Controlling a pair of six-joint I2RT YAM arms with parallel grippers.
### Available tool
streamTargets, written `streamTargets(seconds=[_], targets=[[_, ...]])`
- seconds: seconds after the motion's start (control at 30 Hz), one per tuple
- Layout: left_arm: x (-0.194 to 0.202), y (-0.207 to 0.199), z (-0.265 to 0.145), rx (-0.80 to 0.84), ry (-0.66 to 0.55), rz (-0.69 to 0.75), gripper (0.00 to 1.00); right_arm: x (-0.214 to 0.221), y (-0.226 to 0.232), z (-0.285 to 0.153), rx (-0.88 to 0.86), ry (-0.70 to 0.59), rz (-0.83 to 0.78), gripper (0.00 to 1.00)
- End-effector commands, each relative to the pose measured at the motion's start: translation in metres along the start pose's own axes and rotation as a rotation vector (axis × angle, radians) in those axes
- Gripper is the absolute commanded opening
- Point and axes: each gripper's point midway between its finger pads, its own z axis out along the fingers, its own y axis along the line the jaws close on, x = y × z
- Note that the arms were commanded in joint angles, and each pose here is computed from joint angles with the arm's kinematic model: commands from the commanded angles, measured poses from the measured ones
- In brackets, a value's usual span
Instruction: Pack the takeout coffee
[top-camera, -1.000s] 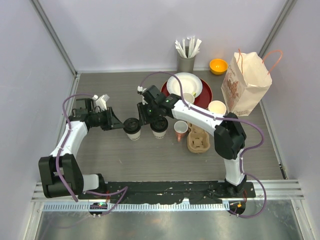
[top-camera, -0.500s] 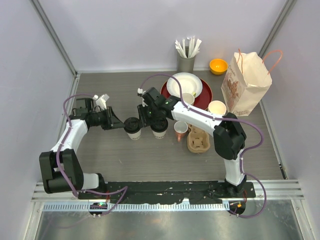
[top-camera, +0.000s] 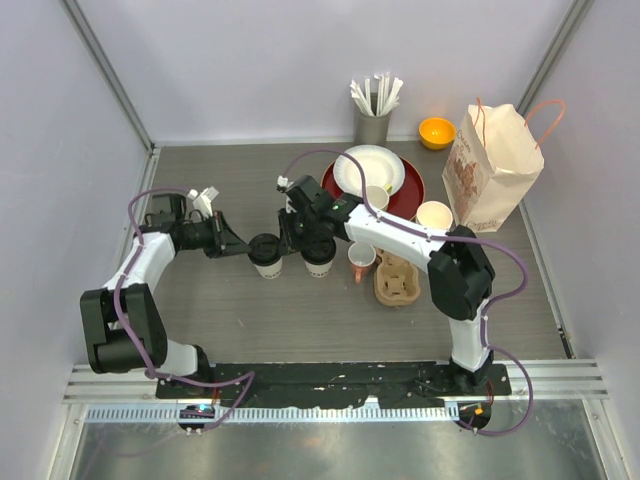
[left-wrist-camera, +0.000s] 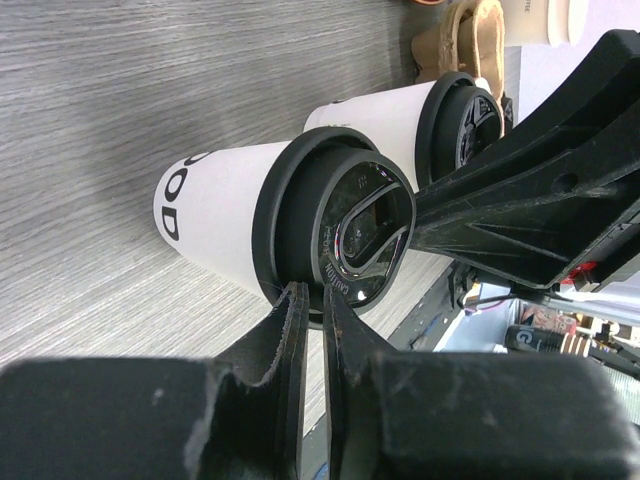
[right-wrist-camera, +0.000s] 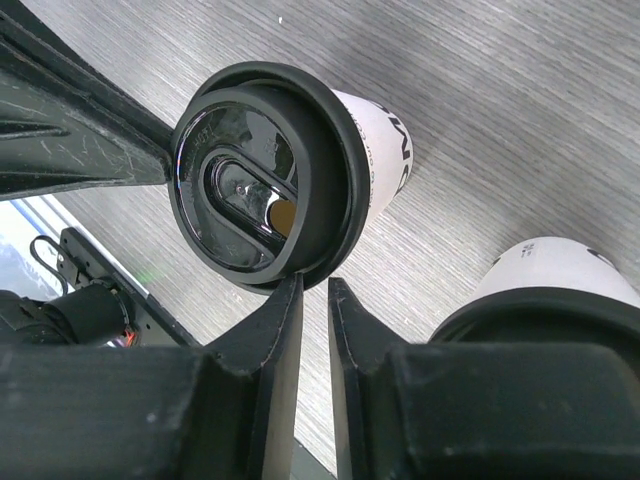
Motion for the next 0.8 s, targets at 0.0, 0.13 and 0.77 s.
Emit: streamTargets(seconds=[0.0, 0.13, 0.77], targets=[[0.022, 0.042, 0.006, -0.151, 0.075, -0.048, 0.11, 0.023, -0.018, 0.015, 0.059, 0.043, 0.038, 0.18], [0.023, 0.044, 0.007, -0.153, 0.08, -0.058, 0.11, 0.033, -0.026, 0.02, 0.081, 0.067, 0.052, 0.12], [0.023, 0.046, 0.006, -0.151, 0.08, -0.072, 0.09, 0.071, -0.051, 0.039, 0.168, 0.133, 0.087, 0.01]])
